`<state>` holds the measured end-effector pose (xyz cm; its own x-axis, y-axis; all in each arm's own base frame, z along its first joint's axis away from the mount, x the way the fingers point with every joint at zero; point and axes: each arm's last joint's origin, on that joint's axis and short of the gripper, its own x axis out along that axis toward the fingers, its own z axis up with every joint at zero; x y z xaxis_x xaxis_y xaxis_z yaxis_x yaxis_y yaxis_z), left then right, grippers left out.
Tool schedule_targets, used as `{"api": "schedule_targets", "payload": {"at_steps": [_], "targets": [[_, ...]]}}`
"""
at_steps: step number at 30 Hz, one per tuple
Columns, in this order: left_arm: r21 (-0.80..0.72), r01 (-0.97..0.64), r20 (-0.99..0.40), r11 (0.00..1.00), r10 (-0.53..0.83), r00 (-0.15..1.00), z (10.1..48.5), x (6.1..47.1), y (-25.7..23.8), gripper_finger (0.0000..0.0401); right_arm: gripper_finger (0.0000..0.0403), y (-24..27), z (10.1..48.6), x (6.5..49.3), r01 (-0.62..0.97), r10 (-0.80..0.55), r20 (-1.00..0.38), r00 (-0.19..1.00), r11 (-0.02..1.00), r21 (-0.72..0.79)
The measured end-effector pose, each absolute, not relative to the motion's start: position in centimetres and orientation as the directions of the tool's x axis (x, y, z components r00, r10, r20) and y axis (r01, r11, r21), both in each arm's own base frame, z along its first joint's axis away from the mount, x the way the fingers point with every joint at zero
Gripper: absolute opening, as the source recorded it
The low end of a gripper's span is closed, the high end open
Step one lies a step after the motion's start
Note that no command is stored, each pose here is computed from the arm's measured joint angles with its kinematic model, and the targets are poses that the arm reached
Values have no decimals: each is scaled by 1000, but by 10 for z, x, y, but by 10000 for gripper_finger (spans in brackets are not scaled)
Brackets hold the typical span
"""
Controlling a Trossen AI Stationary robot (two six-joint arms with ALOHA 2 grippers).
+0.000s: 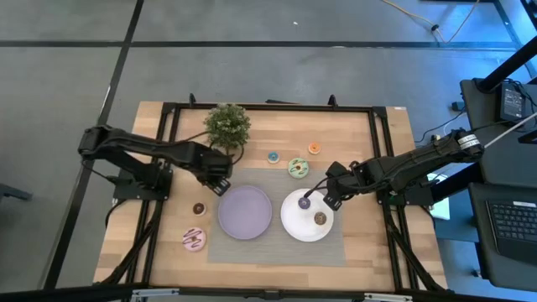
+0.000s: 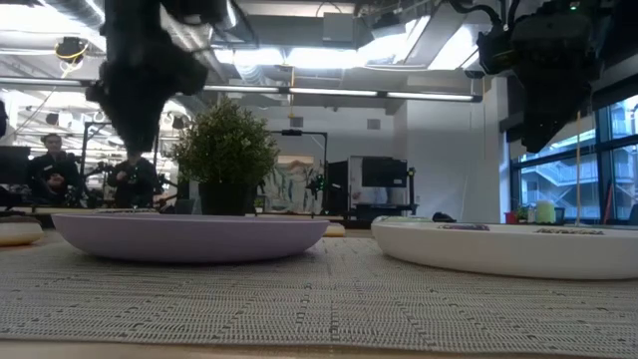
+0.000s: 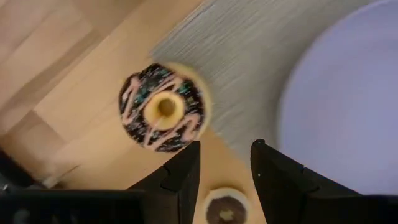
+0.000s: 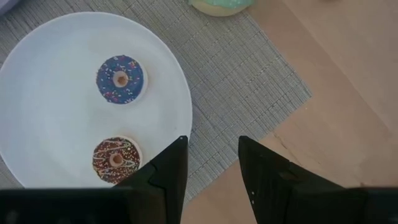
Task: Pick & Place donuts
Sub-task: Put the large black donut on the purple plate
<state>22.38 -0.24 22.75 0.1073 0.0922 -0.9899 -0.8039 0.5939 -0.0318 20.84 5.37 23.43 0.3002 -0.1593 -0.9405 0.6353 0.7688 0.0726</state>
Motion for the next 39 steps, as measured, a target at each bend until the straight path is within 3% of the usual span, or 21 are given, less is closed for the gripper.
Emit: {"api": "schedule_targets", "payload": {"at_steps": [10,33,39], "targets": [[81,-859,-996,506,78,-48,193,239,19,132,145,54,234,209,633,-139,-944,300,769,88],[116,-853,-992,509,12,-127,158,255,35,129,145,54,234,209,634,-136,-945,299,769,90],[119,-843,-990,525,3,-138,154,256,35,112,145,54,234,209,633,-136,-945,299,769,89]]}}
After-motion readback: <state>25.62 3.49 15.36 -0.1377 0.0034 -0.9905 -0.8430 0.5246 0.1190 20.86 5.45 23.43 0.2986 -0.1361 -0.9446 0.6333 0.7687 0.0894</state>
